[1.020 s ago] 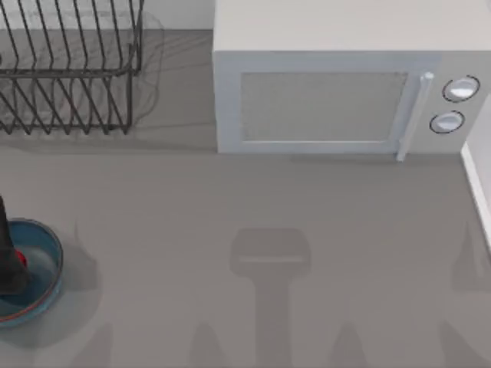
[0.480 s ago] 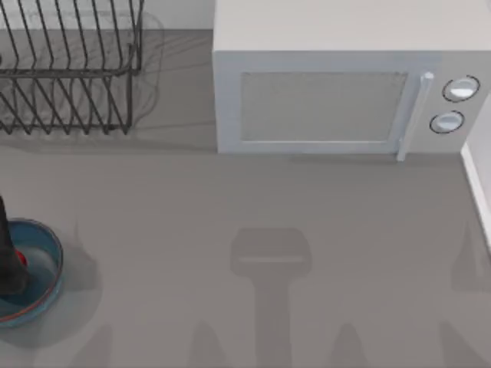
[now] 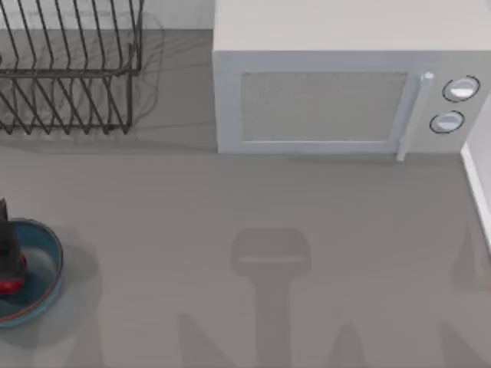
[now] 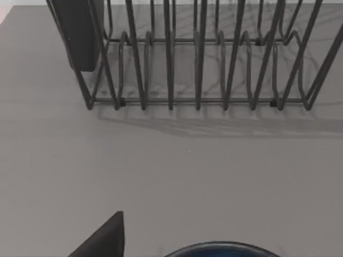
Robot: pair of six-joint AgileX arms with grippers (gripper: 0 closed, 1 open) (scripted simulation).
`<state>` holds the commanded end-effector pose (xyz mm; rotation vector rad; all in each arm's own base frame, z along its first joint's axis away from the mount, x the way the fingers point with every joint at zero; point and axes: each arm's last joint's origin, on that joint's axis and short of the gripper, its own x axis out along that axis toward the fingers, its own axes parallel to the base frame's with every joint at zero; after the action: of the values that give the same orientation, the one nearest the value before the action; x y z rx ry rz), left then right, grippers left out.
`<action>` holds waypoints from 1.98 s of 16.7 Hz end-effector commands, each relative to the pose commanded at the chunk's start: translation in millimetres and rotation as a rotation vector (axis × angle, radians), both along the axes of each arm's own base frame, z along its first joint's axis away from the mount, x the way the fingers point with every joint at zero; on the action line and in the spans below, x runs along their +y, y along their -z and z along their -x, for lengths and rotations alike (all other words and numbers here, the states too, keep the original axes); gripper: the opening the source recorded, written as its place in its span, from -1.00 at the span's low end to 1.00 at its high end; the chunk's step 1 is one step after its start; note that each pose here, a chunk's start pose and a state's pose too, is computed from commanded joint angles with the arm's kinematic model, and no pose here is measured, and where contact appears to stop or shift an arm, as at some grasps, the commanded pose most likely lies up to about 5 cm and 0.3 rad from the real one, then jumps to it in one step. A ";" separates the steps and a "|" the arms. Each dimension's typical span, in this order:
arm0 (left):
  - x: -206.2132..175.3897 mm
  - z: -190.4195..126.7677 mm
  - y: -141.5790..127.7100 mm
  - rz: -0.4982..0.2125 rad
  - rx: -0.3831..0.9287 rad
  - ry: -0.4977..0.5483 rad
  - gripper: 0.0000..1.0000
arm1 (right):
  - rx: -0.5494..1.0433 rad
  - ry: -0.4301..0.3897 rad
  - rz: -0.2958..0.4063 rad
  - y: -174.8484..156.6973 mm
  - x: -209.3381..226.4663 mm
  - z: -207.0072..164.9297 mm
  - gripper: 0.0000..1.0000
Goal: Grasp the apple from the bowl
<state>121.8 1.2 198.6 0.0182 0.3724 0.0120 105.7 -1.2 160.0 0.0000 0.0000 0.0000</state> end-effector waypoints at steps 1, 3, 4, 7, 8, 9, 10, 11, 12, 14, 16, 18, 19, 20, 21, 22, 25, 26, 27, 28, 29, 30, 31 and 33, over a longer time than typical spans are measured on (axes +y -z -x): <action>0.7 -6.8 -6.2 -0.003 0.085 -0.002 1.00 | 0.000 0.000 0.000 0.0 0.0 0.0 1.00; 2.3 -24.3 -16.7 -0.006 0.268 -0.004 1.00 | 0.000 0.000 0.000 0.0 0.0 0.0 1.00; 3.3 -34.8 -20.7 -0.007 0.363 -0.004 1.00 | 0.000 0.000 0.000 0.0 0.0 0.0 1.00; 7.0 -71.1 -25.2 -0.007 0.647 -0.002 1.00 | 0.000 0.000 0.000 0.0 0.0 0.0 1.00; 8.4 -83.6 -24.1 -0.006 0.738 -0.001 1.00 | 0.000 0.000 0.000 0.0 0.0 0.0 1.00; 9.8 -95.8 -21.8 -0.004 0.823 0.001 1.00 | 0.000 0.000 0.000 0.0 0.0 0.0 1.00; 11.2 -107.2 -18.7 -0.002 0.902 0.003 1.00 | 0.000 0.000 0.000 0.0 0.0 0.0 1.00; 12.5 -117.6 -15.1 0.001 0.974 0.005 1.00 | 0.000 0.000 0.000 0.0 0.0 0.0 1.00; 13.7 -126.8 -11.3 0.003 1.037 0.007 1.00 | 0.000 0.000 0.000 0.0 0.0 0.0 1.00; 15.7 -140.9 -5.0 0.007 1.132 0.010 1.00 | 0.000 0.000 0.000 0.0 0.0 0.0 1.00; 16.9 -148.8 -1.3 0.010 1.186 0.012 1.00 | 0.000 0.000 0.000 0.0 0.0 0.0 1.00; 17.2 -150.6 -0.4 0.011 1.199 0.013 1.00 | 0.000 0.000 0.000 0.0 0.0 0.0 1.00; 17.2 -150.6 -0.4 0.011 1.199 0.013 1.00 | 0.000 0.000 0.000 0.0 0.0 0.0 1.00; 17.2 -150.6 -0.4 0.011 1.199 0.013 1.00 | 0.000 0.000 0.000 0.0 0.0 0.0 1.00; 15.8 -150.1 -0.4 0.008 1.196 0.017 1.00 | 0.000 0.000 0.000 0.0 0.0 0.0 1.00; 15.8 -150.2 0.4 0.008 1.197 0.017 1.00 | 0.000 0.000 0.000 0.0 0.0 0.0 1.00; 16.2 -152.8 19.2 0.009 1.204 0.016 1.00 | 0.000 0.000 0.000 0.0 0.0 0.0 1.00; 16.4 -154.2 29.5 0.009 1.202 0.016 1.00 | 0.000 0.000 0.000 0.0 0.0 0.0 1.00; 16.6 -155.7 40.9 0.009 1.198 0.015 1.00 | 0.000 0.000 0.000 0.0 0.0 0.0 1.00; 16.9 -156.7 52.9 0.009 1.192 0.015 1.00 | 0.000 0.000 0.000 0.0 0.0 0.0 1.00; 17.0 -157.2 65.0 0.009 1.185 0.014 1.00 | 0.000 0.000 0.000 0.0 0.0 0.0 1.00; 17.2 -156.8 76.4 0.009 1.182 0.013 1.00 | 0.000 0.000 0.000 0.0 0.0 0.0 1.00; 17.2 -155.5 86.8 0.009 1.182 0.013 1.00 | 0.000 0.000 0.000 0.0 0.0 0.0 1.00; 17.2 -152.0 102.0 0.010 1.193 0.013 1.00 | 0.000 0.000 0.000 0.0 0.0 0.0 1.00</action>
<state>273.8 18.5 96.6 0.0161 1.5653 -0.0155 105.7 -1.2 160.0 0.0000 0.0000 0.0000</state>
